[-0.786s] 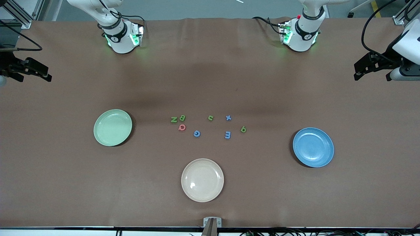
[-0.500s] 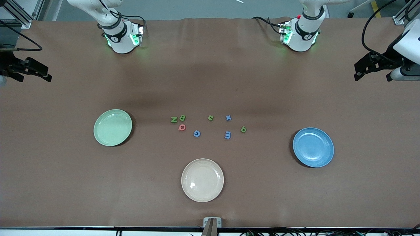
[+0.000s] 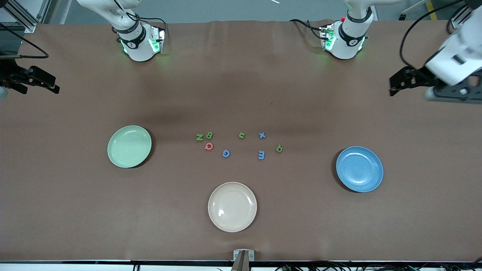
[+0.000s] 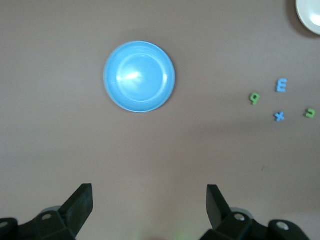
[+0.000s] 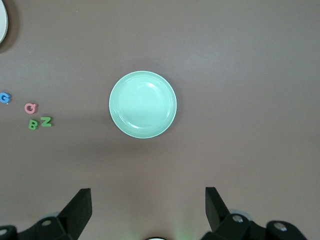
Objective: Sort upper and lower case letters into plates
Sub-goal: 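Reach the left gripper toward the green g among the letters, then grasp the green g with the left gripper while the right gripper reaches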
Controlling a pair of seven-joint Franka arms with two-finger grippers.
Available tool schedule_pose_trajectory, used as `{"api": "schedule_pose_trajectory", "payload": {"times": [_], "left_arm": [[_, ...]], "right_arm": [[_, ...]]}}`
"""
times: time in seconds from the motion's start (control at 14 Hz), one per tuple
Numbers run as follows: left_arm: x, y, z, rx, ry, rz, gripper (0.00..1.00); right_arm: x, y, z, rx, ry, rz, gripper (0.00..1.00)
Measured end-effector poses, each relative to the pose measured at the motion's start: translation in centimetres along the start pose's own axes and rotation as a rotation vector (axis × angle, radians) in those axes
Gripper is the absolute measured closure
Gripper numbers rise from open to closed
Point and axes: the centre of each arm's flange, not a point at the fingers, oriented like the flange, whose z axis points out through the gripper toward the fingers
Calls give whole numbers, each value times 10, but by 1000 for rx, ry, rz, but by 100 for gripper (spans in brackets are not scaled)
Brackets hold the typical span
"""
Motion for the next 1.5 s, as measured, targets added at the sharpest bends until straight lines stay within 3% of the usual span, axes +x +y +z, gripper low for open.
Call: {"api": "schedule_pose_trajectory", "payload": {"times": [0.29, 0.71, 1.0, 1.21, 1.5], "left_arm": [[12, 80, 85, -6, 22, 114, 0], [16, 159, 216, -46, 9, 132, 0], [19, 219, 302, 12, 33, 84, 2], [21, 244, 354, 1, 72, 82, 8], [30, 241, 392, -3, 109, 139, 21]], "right_arm": [[0, 1, -1, 0, -2, 1, 0], [5, 6, 4, 0, -13, 12, 0], [39, 13, 54, -5, -82, 24, 0], [73, 30, 105, -5, -145, 43, 0], [86, -11, 108, 27, -124, 145, 0]]}}
